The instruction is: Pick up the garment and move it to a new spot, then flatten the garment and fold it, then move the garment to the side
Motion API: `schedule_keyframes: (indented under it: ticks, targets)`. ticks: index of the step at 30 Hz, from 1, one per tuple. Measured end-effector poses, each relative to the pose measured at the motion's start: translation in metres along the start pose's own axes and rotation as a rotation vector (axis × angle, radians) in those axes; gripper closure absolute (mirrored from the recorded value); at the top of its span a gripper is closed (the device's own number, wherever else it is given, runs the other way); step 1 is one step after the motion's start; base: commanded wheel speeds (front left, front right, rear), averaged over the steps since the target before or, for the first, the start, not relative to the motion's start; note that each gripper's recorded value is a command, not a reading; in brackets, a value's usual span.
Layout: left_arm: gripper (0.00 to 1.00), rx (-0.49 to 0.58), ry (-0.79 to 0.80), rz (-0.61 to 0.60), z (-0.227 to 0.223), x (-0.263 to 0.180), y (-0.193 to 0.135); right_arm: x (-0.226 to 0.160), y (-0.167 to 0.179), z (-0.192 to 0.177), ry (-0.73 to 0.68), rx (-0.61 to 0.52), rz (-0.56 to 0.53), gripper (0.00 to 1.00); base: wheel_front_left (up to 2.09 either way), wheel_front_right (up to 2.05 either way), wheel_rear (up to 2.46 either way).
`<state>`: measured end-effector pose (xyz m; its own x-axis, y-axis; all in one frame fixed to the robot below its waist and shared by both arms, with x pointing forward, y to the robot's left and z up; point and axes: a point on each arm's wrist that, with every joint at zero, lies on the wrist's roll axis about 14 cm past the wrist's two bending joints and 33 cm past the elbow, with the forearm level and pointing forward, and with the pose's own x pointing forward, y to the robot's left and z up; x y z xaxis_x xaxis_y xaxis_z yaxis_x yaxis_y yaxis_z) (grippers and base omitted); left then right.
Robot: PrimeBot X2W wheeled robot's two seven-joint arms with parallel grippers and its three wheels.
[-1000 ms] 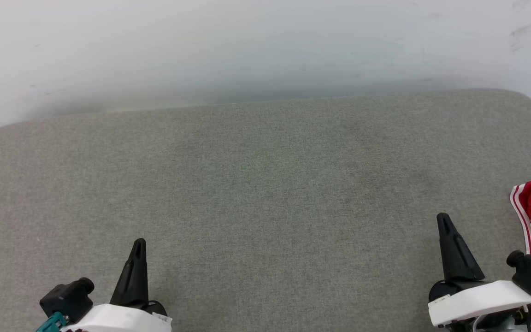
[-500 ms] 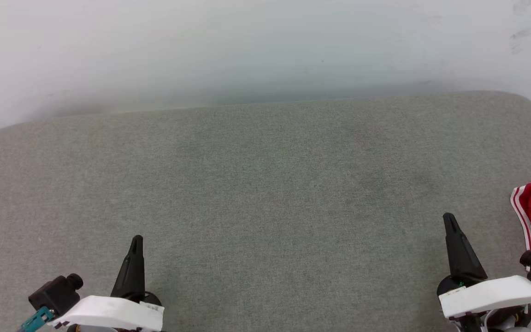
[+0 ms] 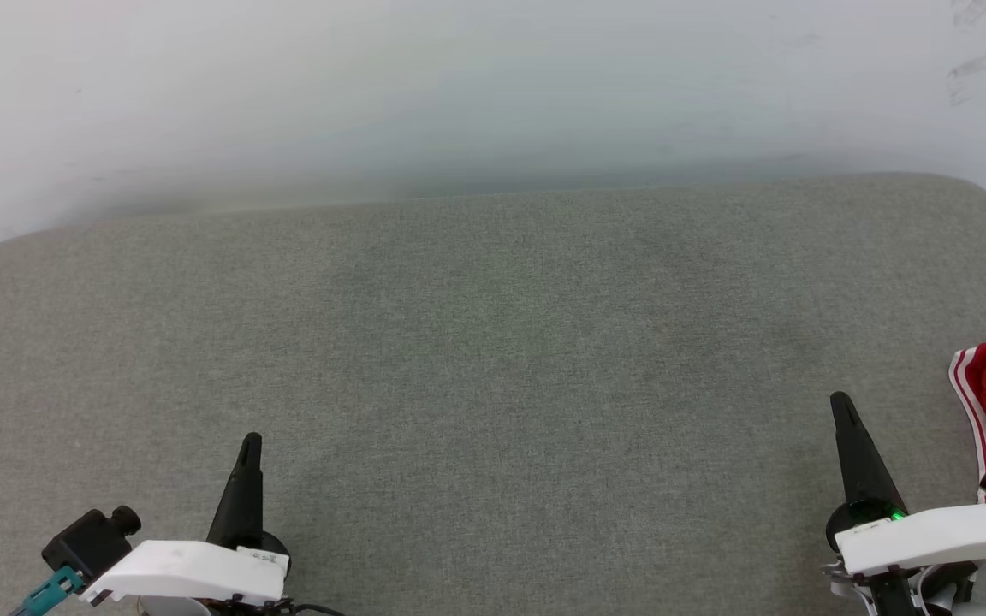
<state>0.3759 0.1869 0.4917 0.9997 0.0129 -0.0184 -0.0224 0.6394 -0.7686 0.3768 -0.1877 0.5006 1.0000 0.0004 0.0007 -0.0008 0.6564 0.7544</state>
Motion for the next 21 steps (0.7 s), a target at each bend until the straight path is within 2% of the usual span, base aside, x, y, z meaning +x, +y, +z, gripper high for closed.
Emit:
schedule_keyframes:
  ticks: [21]
  targets:
    - [1.0, -0.224, 0.009, 0.022, 0.0036, 0.0035, 0.0043, 0.003, -0.0056, 0.0025, 0.005, 0.233, -0.025, 1.0, 0.0, 0.0, 0.0]
